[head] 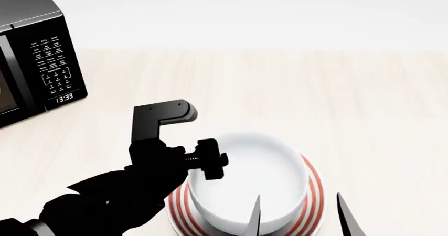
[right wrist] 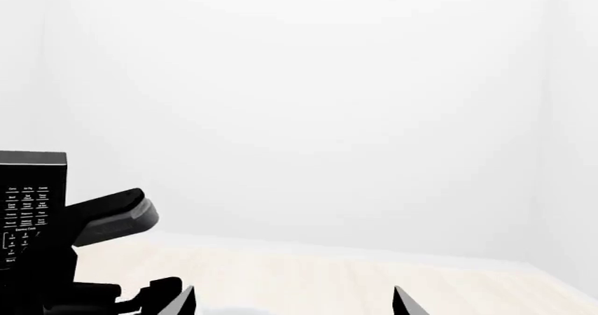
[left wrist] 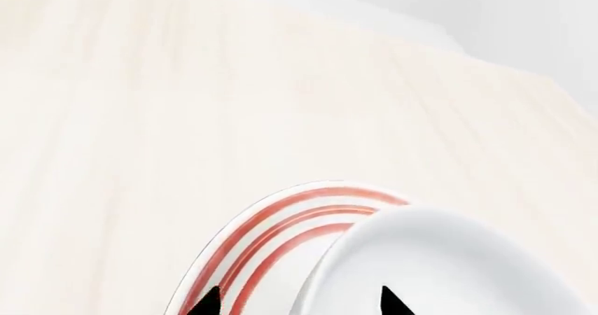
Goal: Pick up the white bowl and put it on the plate.
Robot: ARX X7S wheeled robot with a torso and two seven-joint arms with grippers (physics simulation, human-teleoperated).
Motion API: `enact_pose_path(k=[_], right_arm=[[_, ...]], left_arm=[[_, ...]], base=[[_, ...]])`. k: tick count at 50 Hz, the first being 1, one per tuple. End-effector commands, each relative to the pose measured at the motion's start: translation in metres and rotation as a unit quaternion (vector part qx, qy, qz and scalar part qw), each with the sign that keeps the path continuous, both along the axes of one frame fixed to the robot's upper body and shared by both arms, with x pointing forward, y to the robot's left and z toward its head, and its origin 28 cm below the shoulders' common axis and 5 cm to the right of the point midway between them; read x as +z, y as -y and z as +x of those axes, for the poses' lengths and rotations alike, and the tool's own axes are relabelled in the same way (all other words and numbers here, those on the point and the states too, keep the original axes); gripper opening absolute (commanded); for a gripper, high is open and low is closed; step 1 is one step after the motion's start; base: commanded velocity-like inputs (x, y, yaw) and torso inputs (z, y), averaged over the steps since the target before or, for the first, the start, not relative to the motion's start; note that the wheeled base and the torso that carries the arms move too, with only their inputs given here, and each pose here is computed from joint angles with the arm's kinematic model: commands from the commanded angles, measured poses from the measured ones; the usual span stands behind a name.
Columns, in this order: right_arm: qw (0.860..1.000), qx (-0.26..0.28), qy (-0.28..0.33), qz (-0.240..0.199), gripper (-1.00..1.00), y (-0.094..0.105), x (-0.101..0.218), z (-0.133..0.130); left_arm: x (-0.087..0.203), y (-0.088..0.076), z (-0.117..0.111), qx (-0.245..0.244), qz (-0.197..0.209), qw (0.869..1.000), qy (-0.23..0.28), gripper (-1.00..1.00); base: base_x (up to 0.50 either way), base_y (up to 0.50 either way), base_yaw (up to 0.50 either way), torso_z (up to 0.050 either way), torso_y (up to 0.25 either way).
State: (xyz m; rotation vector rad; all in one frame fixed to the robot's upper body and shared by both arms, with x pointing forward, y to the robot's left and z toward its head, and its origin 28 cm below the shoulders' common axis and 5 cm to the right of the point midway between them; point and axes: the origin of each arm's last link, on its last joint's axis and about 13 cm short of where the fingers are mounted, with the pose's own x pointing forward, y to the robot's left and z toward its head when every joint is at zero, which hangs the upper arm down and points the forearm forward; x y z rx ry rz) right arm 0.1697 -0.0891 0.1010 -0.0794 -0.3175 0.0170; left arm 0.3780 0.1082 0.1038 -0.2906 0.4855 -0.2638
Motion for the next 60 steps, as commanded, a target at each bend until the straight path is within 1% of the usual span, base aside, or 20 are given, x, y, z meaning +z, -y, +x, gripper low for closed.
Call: enact_pose_path(k=[1,5,7,10,11,13,14,18,20,27,30,35,41,49,51,53,54,55,56,60], right_arm=[[1.000,0.000,0.000,0.000,1.00,0.000,0.000,0.000],[1.000,0.000,0.000,0.000,1.00,0.000,0.000,-0.001],[1.000,0.000,0.000,0.000,1.00,0.000,0.000,-0.001],[1.000,0.000,-0.001,0.000,1.00,0.000,0.000,-0.001],[1.000,0.000,0.000,0.000,1.00,0.000,0.000,-0.001],[1.000,-0.001,0.001,0.000,1.00,0.000,0.001,-0.001],[1.000,-0.001,0.002,0.000,1.00,0.000,0.002,-0.001],[1.000,-0.003,0.006,0.000,1.00,0.001,0.005,-0.001],[1.000,-0.004,0.009,0.000,1.00,0.001,0.007,-0.002],[1.000,-0.011,0.023,0.001,1.00,0.004,0.017,-0.005],[1.000,-0.013,0.029,0.001,1.00,0.005,0.020,-0.006],[0.999,-0.013,0.038,0.001,1.00,0.005,0.027,-0.009],[0.999,-0.015,0.050,0.001,1.00,0.006,0.036,-0.013],[0.998,-0.015,0.066,0.002,1.00,0.006,0.045,-0.018],[0.997,-0.014,0.071,0.003,1.00,0.006,0.048,-0.019],[0.997,-0.014,0.075,0.004,1.00,0.006,0.050,-0.020],[0.997,-0.014,0.077,0.004,1.00,0.006,0.051,-0.021],[0.997,-0.014,0.078,0.004,1.00,0.007,0.052,-0.021],[0.997,-0.013,0.080,0.005,1.00,0.007,0.054,-0.022],[0.996,-0.011,0.087,0.005,1.00,0.006,0.058,-0.025]], left_arm=[[0.002,0.001,0.001,-0.001,0.000,1.000,0.003,1.00],[0.001,-0.001,0.001,0.004,0.004,1.000,0.005,1.00],[0.003,-0.001,0.002,0.007,0.011,1.000,0.015,1.00],[0.010,-0.002,0.007,0.014,0.027,0.998,0.049,1.00],[0.011,-0.002,0.007,0.016,0.027,0.998,0.051,1.00],[0.016,-0.006,0.008,0.025,0.035,0.996,0.072,1.00],[0.018,-0.008,0.008,0.027,0.035,0.996,0.076,1.00],[0.028,-0.018,0.001,0.043,0.061,0.988,0.133,1.00],[0.030,-0.021,-0.002,0.046,0.062,0.987,0.142,1.00],[0.033,-0.034,-0.019,0.058,0.077,0.976,0.195,1.00],[0.036,-0.039,-0.027,0.064,0.072,0.974,0.206,1.00],[0.035,-0.047,-0.039,0.072,0.076,0.969,0.223,1.00],[0.035,-0.054,-0.058,0.082,0.099,0.956,0.263,1.00],[0.035,-0.062,-0.081,0.098,0.108,0.945,0.293,1.00],[0.035,-0.065,-0.087,0.105,0.117,0.938,0.308,1.00],[0.033,-0.067,-0.093,0.107,0.119,0.937,0.310,1.00],[0.033,-0.068,-0.096,0.109,0.125,0.933,0.319,1.00],[0.033,-0.069,-0.099,0.109,0.124,0.933,0.319,1.00],[0.033,-0.070,-0.104,0.109,0.128,0.930,0.327,1.00],[0.035,-0.074,-0.116,0.118,0.126,0.925,0.337,1.00]], base=[[0.00,0.00,0.00,0.000,0.000],[0.00,0.00,0.00,0.000,0.000],[0.00,0.00,0.00,0.000,0.000],[0.00,0.00,0.00,0.000,0.000],[0.00,0.00,0.00,0.000,0.000],[0.00,0.00,0.00,0.000,0.000],[0.00,0.00,0.00,0.000,0.000],[0.00,0.00,0.00,0.000,0.000],[0.00,0.00,0.00,0.000,0.000],[0.00,0.00,0.00,0.000,0.000],[0.00,0.00,0.00,0.000,0.000],[0.00,0.00,0.00,0.000,0.000],[0.00,0.00,0.00,0.000,0.000],[0.00,0.00,0.00,0.000,0.000],[0.00,0.00,0.00,0.000,0.000],[0.00,0.00,0.00,0.000,0.000],[0.00,0.00,0.00,0.000,0.000],[0.00,0.00,0.00,0.000,0.000],[0.00,0.00,0.00,0.000,0.000],[0.00,0.00,0.00,0.000,0.000]])
